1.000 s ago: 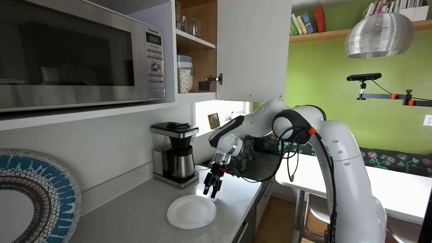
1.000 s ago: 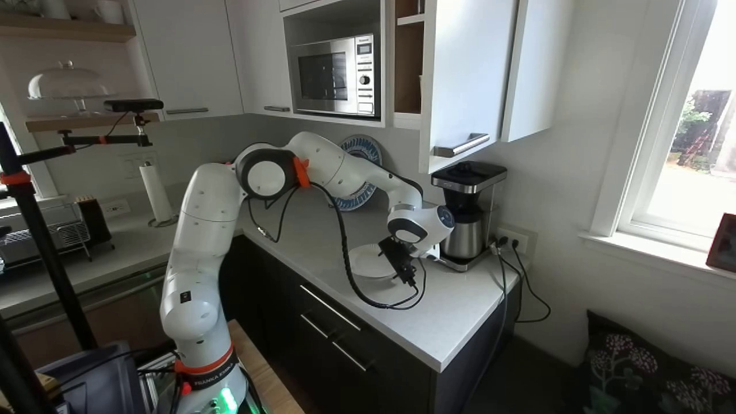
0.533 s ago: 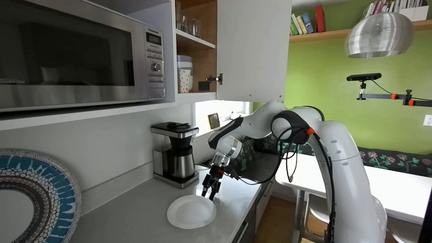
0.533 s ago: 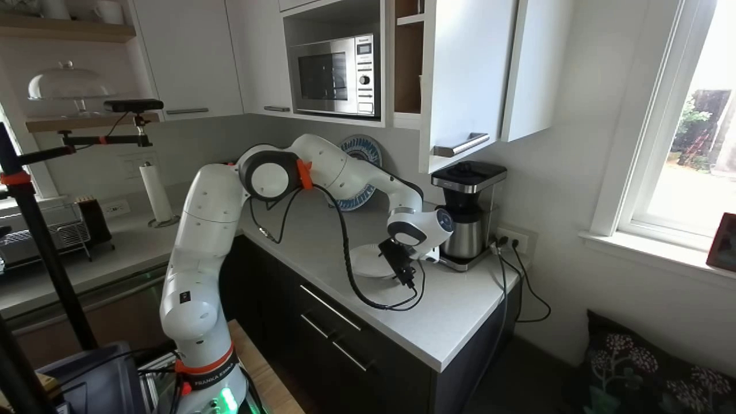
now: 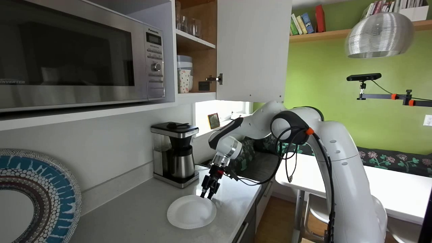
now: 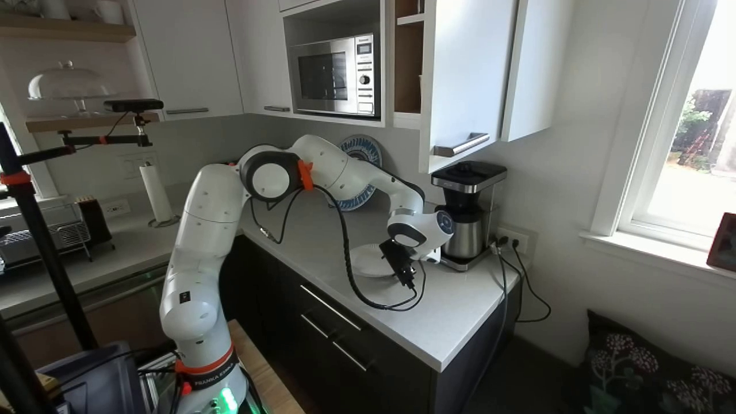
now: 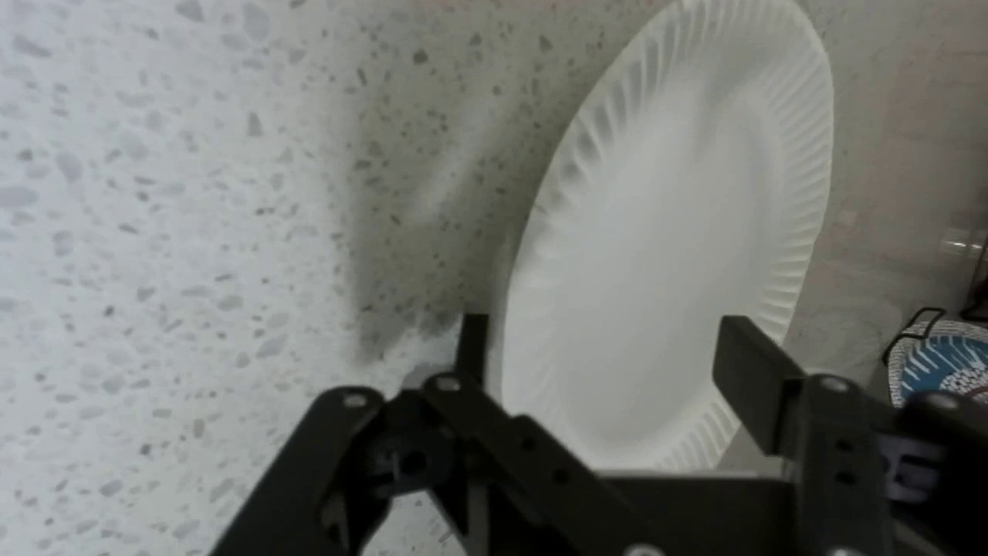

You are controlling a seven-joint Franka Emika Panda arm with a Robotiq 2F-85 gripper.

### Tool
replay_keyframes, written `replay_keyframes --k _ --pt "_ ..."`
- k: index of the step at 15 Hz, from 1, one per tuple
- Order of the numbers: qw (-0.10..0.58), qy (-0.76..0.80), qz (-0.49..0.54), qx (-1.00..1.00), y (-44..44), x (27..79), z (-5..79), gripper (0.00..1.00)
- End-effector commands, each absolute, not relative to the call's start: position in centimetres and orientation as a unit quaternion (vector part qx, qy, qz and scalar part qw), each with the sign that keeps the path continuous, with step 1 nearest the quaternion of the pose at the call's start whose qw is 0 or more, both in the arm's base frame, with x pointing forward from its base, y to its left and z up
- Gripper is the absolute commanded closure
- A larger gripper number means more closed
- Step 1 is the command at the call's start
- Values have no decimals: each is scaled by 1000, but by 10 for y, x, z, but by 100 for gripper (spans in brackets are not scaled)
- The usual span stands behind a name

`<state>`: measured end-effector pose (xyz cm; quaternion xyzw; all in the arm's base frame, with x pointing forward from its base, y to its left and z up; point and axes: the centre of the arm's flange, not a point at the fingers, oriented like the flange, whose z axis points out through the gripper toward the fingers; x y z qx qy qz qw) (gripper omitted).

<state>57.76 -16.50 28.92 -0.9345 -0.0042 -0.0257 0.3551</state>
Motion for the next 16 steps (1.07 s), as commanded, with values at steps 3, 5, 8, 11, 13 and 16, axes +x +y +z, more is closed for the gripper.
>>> replay_keyframes --k 3,5,8,11,13,16 --pt "369 8 -36 -929 -165 579 275 71" --pt "372 10 -36 -927 -165 579 273 86" --pt "381 17 -39 -924 -166 579 272 100" --pt "391 26 -49 -918 -165 581 276 100" --pt "393 25 -52 -918 -163 581 282 100" --pt "406 22 -60 -912 -160 577 308 100"
